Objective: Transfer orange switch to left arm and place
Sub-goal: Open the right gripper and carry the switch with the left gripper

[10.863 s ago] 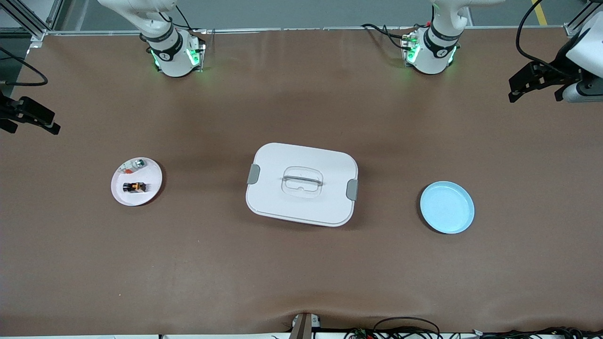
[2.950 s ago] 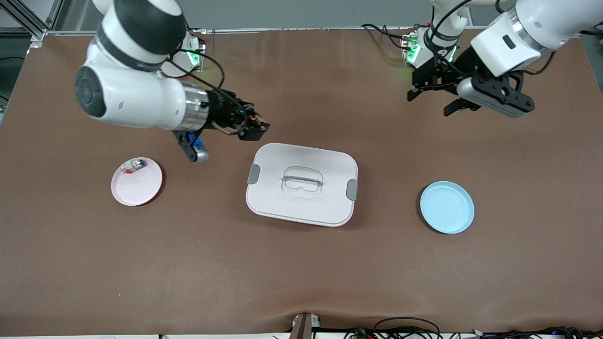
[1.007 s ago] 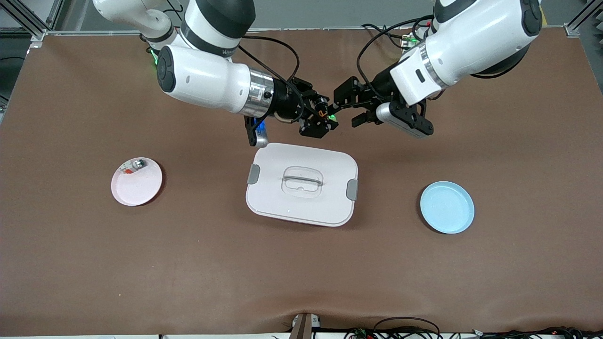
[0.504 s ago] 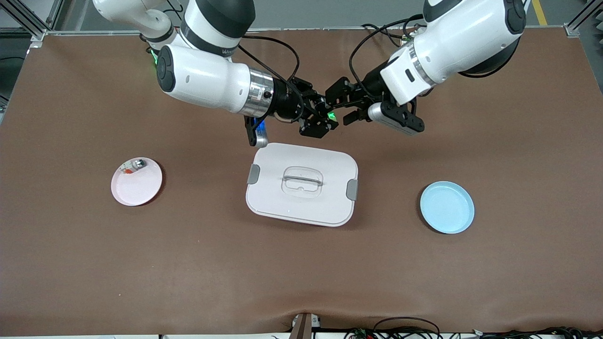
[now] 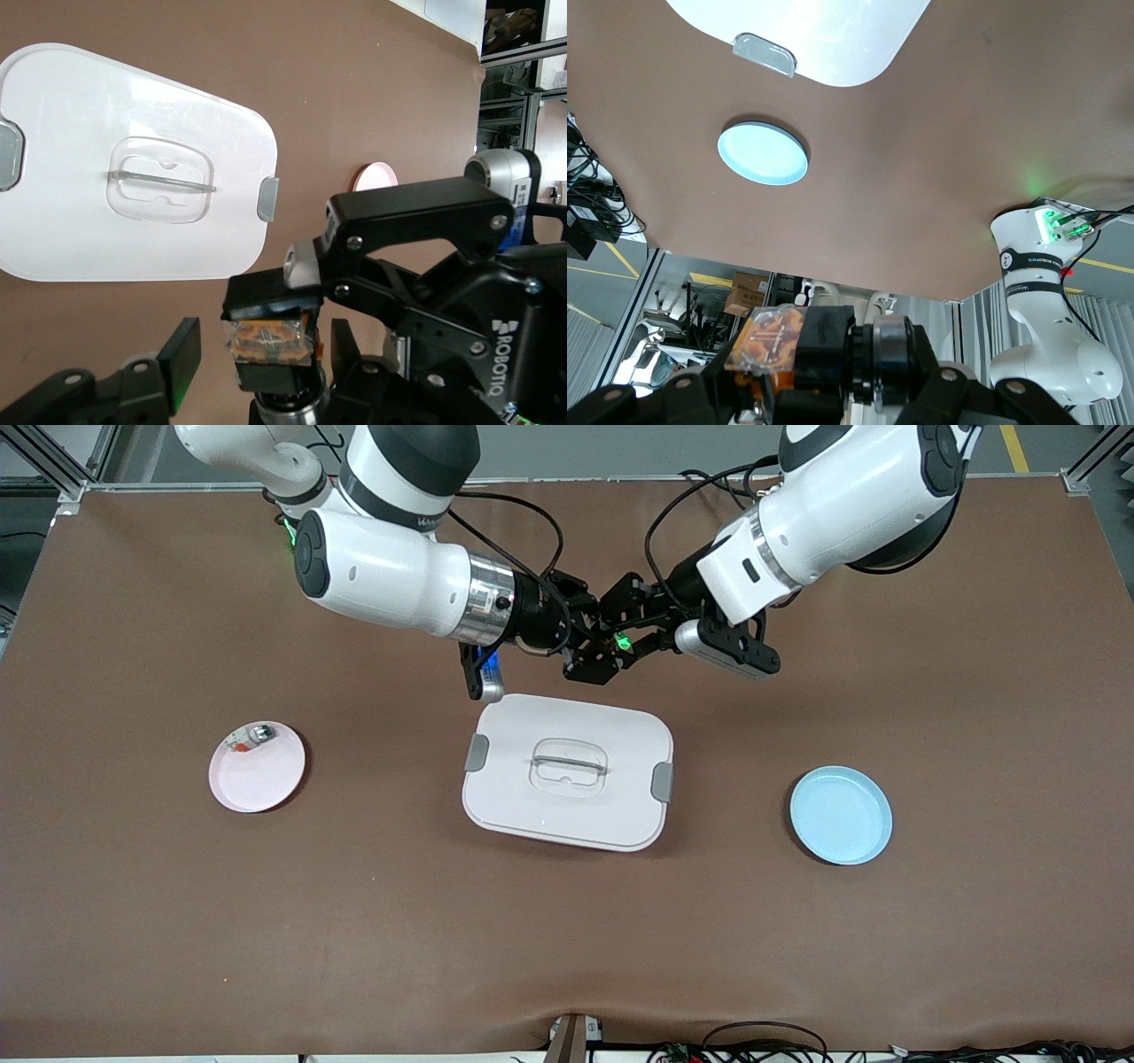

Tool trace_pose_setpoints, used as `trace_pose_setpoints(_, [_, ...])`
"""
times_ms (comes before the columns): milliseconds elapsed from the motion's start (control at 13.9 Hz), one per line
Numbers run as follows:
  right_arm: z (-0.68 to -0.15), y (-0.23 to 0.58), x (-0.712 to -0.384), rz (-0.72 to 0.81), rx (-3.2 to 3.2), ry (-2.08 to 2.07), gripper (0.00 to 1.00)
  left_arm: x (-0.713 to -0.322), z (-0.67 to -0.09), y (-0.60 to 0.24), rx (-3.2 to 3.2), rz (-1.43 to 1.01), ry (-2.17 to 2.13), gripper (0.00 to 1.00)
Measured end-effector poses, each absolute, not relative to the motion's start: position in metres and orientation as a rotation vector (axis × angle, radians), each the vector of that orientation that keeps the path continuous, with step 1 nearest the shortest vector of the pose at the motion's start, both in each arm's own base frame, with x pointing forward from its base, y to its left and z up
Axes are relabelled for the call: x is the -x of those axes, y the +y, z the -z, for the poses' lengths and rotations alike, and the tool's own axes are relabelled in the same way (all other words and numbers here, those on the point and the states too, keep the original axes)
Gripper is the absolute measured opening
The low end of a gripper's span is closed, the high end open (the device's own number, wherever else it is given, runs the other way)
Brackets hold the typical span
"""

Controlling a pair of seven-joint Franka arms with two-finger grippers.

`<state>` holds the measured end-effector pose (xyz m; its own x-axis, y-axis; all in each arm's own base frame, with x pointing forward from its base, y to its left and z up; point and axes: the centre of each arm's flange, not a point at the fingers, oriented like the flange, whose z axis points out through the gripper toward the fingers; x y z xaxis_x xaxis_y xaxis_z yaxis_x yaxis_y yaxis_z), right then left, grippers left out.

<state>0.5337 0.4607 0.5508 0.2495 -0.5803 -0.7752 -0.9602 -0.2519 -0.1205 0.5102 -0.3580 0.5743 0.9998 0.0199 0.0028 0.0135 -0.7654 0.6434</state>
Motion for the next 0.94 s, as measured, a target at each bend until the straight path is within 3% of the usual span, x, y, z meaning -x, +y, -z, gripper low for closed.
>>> trace_pose_setpoints(144, [-0.5508, 0.4608, -0.5336, -0.818, 1.926, 1.399, 0.73, -0.5104, -0.5703, -0.3596, -2.444, -0.002, 0.023, 0.68])
trace_pose_setpoints(216, [-0.5493, 0.4616, -0.5334, -0.82, 1.928, 1.4, 0.73, -0.5099, -0.5711, -0.3617, -2.436, -0.003, 0.024, 0.56])
trace_pose_setpoints(432, [-0.5482, 0.4624, -0.5335, -0.822, 1.927, 1.4, 0.73, -0.5085, -0.5701, -0.3651, -2.432, 0.002, 0.026, 0.43])
trace_pose_setpoints(935, [-0.5483, 0.4623, -0.5337, -0.822, 1.925, 1.401, 0.73, -0.5088, -0.5701, -0.3649, -2.431, 0.001, 0.028, 0.42])
